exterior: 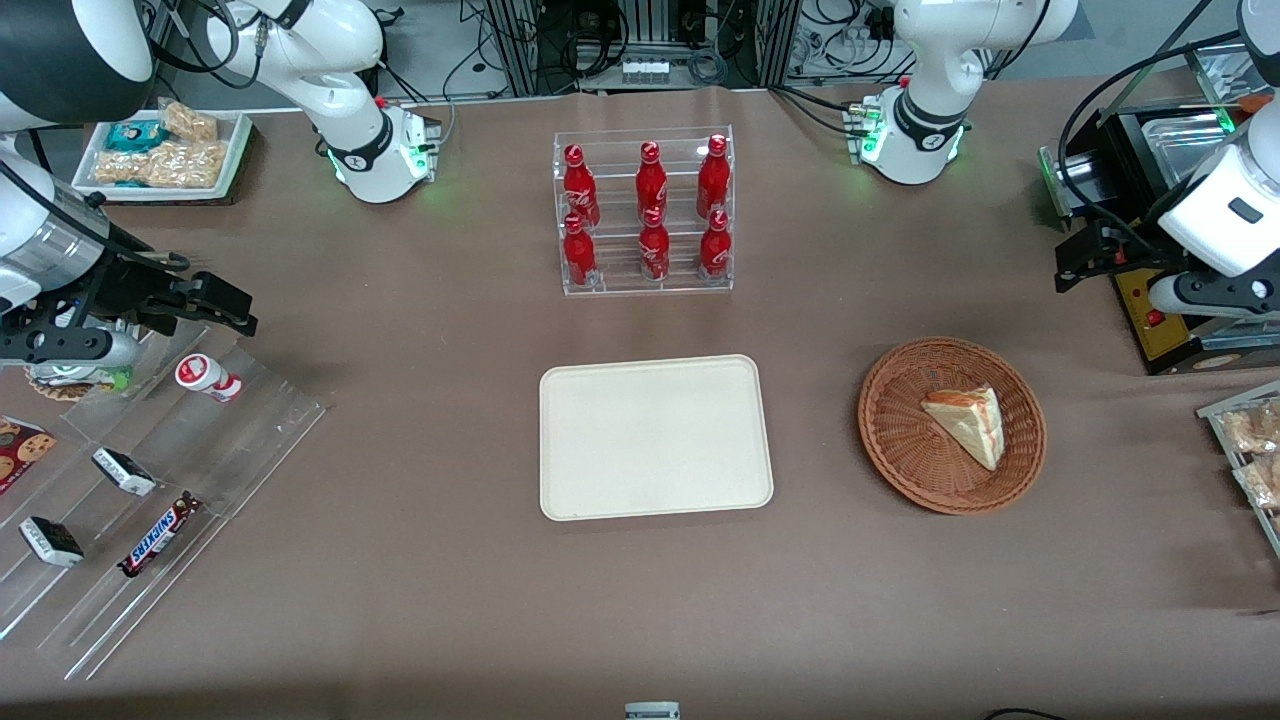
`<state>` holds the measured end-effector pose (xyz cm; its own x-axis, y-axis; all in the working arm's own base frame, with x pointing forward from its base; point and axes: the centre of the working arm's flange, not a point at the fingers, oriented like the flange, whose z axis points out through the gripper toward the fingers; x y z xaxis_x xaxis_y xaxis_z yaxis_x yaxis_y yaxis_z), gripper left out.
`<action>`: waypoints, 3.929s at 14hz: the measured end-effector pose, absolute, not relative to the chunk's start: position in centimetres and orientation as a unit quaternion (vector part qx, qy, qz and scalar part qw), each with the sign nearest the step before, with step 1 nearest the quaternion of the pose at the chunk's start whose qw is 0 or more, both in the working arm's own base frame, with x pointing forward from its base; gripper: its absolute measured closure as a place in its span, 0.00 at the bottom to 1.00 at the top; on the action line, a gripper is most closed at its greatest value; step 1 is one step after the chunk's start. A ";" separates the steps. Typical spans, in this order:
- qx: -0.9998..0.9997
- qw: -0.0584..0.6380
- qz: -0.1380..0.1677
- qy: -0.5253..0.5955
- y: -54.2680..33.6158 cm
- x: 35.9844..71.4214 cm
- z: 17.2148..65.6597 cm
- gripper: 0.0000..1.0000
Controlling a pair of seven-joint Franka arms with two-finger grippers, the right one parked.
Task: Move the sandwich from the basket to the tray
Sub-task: 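Move the left gripper toward the wicker basket with the sandwich, then lower the open left gripper over the wrapped sandwich in the basket, then close the left gripper on the sandwich's crust edge, then lift the sandwich and carry it over the cream tray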
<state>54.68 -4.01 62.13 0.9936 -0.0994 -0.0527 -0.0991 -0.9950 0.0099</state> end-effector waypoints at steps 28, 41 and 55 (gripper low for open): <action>0.941 0.007 0.020 0.337 -1.0 54.8 31.4 0.00; 0.924 0.001 0.005 0.382 -5.1 57.7 29.9 0.82; 0.994 0.031 0.028 0.101 -46.8 55.3 29.6 0.85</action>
